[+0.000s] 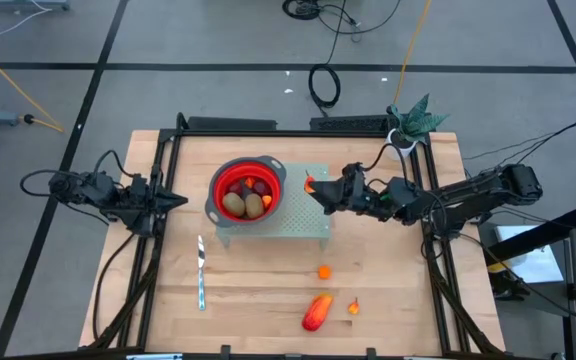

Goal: Pick & Place Fruit
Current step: Put the right peach into the strainer bowl on the shelf

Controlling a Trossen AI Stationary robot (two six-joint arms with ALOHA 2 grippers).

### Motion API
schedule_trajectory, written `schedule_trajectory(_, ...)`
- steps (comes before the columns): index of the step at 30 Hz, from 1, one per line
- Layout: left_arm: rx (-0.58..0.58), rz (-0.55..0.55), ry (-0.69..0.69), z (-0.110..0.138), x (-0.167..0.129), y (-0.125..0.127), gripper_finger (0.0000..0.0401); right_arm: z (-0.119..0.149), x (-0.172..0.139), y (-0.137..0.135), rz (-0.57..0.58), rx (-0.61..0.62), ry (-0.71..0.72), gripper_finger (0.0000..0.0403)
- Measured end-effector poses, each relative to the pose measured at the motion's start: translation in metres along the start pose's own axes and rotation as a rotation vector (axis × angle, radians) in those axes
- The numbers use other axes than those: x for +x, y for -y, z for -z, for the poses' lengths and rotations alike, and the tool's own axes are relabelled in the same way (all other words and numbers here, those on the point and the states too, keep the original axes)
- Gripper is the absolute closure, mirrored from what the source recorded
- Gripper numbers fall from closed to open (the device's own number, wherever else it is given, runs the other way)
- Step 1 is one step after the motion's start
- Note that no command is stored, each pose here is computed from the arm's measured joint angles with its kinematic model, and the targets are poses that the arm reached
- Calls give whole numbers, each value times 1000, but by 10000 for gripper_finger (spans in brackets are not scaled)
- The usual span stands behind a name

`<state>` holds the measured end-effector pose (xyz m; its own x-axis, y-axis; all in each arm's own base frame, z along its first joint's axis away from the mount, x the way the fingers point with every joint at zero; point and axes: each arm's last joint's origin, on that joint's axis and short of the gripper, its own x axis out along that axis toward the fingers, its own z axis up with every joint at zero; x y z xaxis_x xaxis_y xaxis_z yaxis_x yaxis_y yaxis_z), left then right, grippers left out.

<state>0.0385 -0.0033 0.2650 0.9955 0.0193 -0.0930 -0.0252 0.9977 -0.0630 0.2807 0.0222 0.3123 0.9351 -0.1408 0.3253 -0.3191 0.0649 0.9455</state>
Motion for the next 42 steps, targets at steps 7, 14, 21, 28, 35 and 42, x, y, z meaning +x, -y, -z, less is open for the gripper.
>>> schedule_trajectory(7,0,0,-1,0,0,0,388,1,0,1,11,-241,-9,275)
schedule_trajectory(14,-1,0,-1,0,0,0,398,3,11,-16,-14,-608,-35,275)
schedule_trajectory(21,-1,-1,-1,0,0,0,387,6,31,-45,80,-1004,-164,275)
schedule_trajectory(28,-1,0,-1,0,0,0,399,-2,40,-60,134,-1260,-192,275)
schedule_trajectory(35,-3,-1,-1,0,0,0,386,-14,47,-50,169,-1380,-180,275)
schedule_trajectory(42,-5,-1,-1,0,0,0,384,-12,67,-28,272,-1410,-270,275)
